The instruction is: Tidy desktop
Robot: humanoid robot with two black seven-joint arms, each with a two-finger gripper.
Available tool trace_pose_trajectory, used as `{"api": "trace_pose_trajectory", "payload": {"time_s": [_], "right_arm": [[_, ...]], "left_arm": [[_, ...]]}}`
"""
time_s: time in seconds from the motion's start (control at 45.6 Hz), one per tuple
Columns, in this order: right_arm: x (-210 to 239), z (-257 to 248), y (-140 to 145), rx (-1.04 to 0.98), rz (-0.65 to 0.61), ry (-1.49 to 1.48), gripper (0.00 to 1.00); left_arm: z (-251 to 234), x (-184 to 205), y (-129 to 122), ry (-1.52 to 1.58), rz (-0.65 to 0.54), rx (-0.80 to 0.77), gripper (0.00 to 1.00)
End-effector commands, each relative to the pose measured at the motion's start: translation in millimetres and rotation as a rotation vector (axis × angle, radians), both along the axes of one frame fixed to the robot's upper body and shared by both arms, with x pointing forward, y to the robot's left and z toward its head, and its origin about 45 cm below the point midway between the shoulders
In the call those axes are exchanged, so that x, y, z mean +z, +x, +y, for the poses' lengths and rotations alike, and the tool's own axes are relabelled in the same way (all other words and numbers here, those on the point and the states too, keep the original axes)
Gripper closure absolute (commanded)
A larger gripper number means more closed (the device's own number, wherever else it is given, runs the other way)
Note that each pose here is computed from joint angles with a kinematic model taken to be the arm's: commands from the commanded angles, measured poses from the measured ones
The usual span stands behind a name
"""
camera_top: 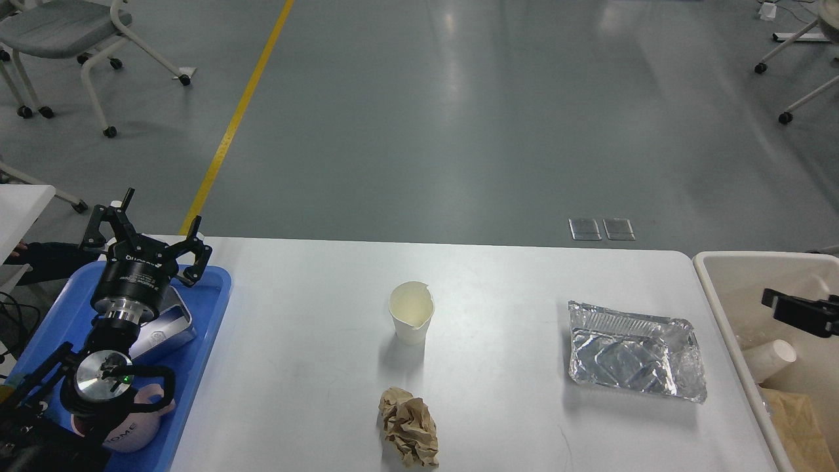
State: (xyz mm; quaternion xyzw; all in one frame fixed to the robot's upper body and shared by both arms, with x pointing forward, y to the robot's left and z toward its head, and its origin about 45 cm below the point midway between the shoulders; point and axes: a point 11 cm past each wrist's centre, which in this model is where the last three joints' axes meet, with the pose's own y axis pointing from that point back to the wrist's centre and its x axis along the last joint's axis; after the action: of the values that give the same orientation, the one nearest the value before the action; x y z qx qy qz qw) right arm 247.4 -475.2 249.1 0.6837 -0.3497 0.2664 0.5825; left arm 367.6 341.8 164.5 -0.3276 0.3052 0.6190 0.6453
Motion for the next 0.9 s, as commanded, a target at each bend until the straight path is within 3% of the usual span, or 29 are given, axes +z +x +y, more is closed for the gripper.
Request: {"api": "trace_pose_trajectory", "payload": {"time_s": [0.0, 0.241, 0.548, 0.636, 0.877], "right_arm": [[-1, -23, -24, -0.006, 0.048, -0.101, 0.0], [-7, -33, -45, -0.018, 0.122, -0.135, 0.0], [-16, -31, -41, -0.092, 0.165, -0.049, 0.0], [-29, -15, -30, -0.12, 0.195, 0.07, 0.0], [-63, -34, 1, -0.245, 0.218, 0.11, 0.0]], "left_arm": [[3, 6, 2, 0.008, -0.031, -0.022, 0.04], [4, -2, -1, 0.012, -0.007, -0.015, 0.04], [-13, -26, -6, 0.034, 0.129, -0.088, 0.04], [-18, -28, -6, 0.026, 0.14, -0.106, 0.04], [-28, -32, -6, 0.002, 0.146, -0.11, 0.04]]}}
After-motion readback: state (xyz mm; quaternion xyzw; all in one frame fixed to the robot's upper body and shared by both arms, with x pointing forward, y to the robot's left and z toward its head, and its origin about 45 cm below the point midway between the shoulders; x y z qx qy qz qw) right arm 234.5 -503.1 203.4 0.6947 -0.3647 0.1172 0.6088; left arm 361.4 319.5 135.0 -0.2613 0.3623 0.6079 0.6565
